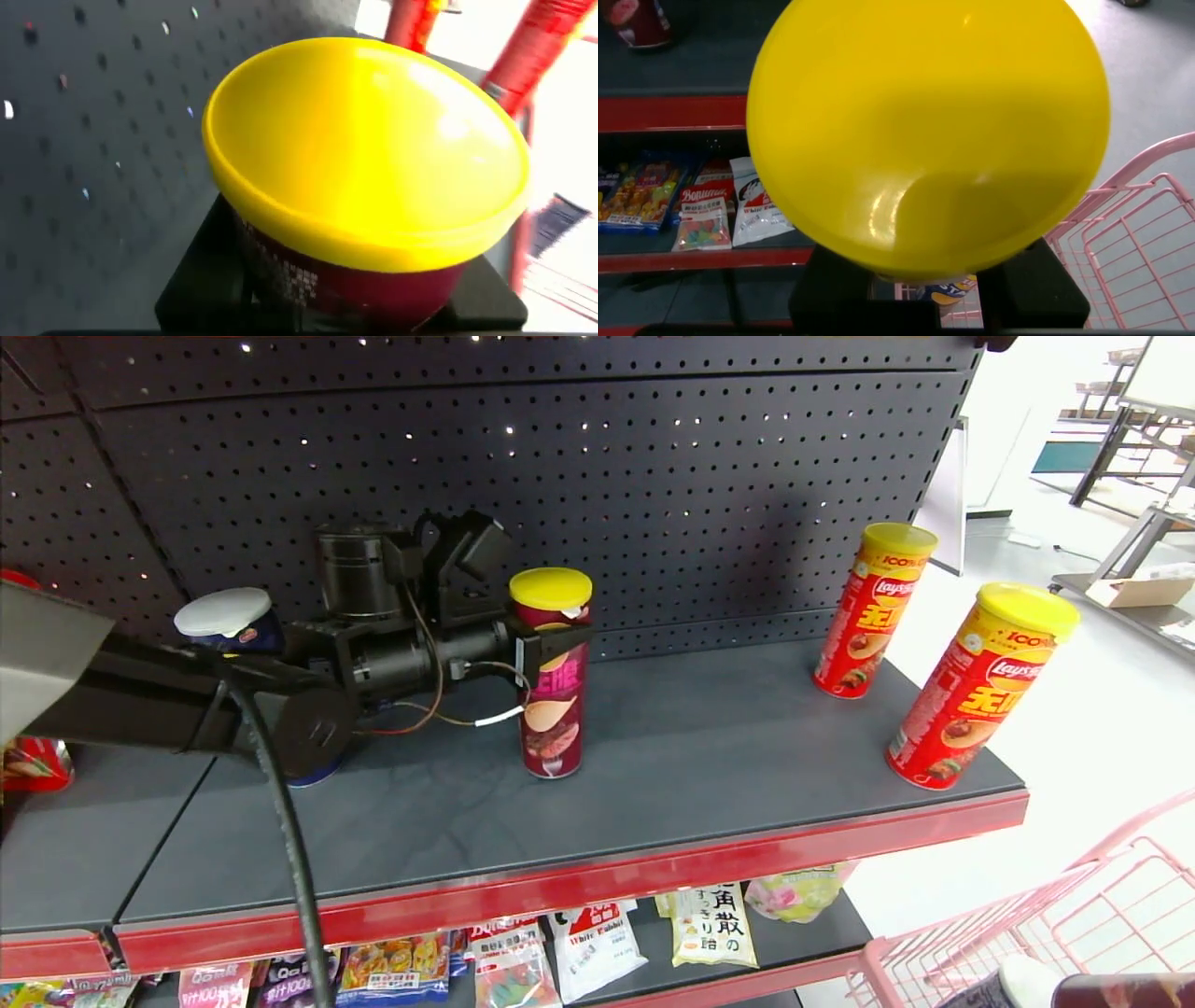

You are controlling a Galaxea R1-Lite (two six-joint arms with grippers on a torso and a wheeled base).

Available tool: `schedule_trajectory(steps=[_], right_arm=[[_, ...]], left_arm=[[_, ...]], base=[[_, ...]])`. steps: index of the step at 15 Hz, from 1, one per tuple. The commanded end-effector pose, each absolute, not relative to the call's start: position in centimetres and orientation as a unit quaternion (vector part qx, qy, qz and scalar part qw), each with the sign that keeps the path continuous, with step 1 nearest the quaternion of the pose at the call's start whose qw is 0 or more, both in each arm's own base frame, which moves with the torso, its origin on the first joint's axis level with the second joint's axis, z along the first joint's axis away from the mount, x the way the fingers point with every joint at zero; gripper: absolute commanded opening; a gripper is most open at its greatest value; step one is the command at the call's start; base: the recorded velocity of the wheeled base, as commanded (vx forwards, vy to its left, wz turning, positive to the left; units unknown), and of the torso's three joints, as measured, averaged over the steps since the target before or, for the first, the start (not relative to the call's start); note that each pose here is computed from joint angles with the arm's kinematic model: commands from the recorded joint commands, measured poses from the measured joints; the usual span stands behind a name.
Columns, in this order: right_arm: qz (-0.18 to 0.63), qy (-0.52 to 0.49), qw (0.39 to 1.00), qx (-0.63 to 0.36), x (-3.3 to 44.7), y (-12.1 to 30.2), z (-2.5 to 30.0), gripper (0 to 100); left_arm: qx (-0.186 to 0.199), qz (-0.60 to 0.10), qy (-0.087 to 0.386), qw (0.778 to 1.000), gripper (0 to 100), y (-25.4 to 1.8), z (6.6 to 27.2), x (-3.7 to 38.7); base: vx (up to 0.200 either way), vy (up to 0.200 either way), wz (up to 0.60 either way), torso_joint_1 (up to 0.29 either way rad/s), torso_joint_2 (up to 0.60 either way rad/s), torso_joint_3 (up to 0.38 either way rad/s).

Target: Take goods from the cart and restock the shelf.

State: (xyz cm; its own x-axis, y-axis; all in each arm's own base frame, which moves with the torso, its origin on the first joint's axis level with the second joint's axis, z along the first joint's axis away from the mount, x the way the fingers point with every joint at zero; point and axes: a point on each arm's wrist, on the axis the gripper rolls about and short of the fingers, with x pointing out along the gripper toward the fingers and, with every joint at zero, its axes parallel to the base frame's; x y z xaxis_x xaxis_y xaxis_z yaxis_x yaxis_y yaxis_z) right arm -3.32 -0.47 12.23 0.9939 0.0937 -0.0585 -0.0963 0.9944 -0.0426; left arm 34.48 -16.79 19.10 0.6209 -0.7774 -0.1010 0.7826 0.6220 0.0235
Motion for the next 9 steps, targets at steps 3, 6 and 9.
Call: schedule_trajectory(steps=[3,6,9], right_arm=[[0.05,0.031,0.998,-0.023,-3.3,-0.5,12.1,0],[0.05,0.032,0.998,-0.023,-3.2,-0.5,12.1,0],[0.049,0.031,0.998,-0.023,-3.3,-0.5,12.2,0]], left_arm=[[0.026,-0.438,0.022,0.898,0,-15.3,19.5,30.2],[0.0,-0.448,0.015,0.894,0,-16.5,19.6,29.7],[-0.003,-0.455,0.012,0.89,0,-17.5,19.4,29.2]], base=[[0.0,0.0,0.0,0.0,0.0,0.0],[0.0,0.0,0.0,0.0,0.0,0.0],[0.0,0.0,0.0,0.0,0.0,0.0]])
